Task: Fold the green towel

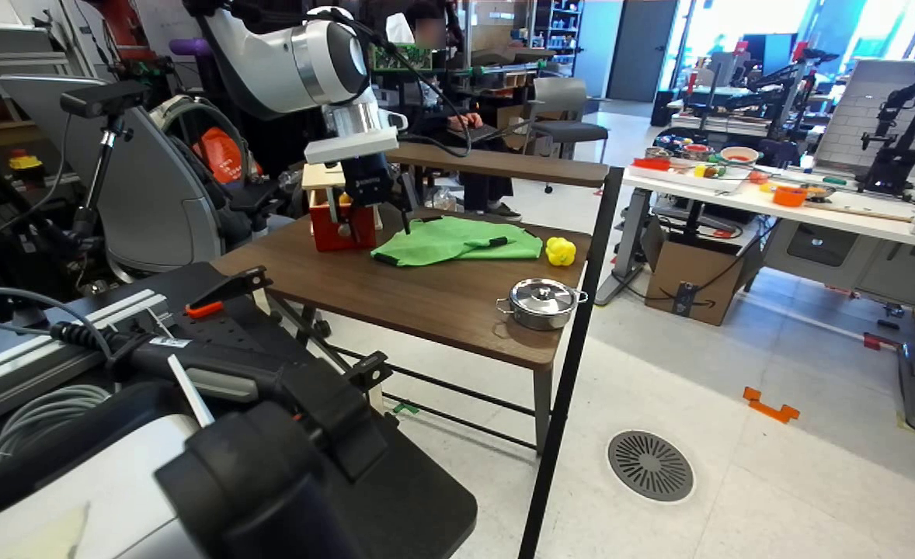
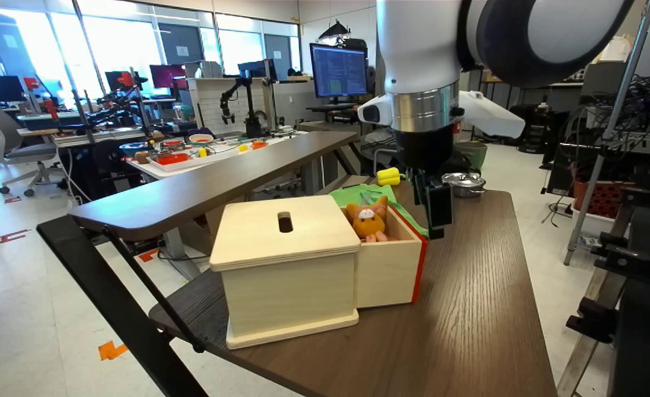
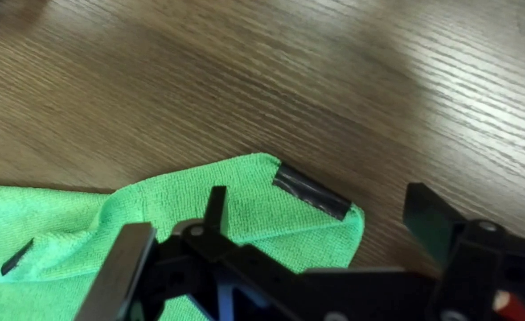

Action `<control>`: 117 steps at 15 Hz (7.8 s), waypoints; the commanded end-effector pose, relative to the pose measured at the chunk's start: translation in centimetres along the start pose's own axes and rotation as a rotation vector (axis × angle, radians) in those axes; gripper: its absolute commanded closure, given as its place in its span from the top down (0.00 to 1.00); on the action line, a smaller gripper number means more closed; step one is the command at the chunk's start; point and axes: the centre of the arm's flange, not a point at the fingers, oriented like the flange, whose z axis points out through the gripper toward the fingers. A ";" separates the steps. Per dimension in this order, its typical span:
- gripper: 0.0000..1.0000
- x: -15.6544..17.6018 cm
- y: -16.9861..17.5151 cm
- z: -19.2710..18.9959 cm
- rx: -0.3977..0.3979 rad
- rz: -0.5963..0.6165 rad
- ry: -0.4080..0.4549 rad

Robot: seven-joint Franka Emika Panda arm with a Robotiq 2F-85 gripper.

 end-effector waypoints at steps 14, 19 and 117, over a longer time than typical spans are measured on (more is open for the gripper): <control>1.00 -2.4 0.6 2.1 0.117 -0.241 -0.004; 1.00 -1.6 -0.1 2.0 0.103 -0.343 0.007; 1.00 3.6 19.2 -0.7 0.070 -0.064 -0.071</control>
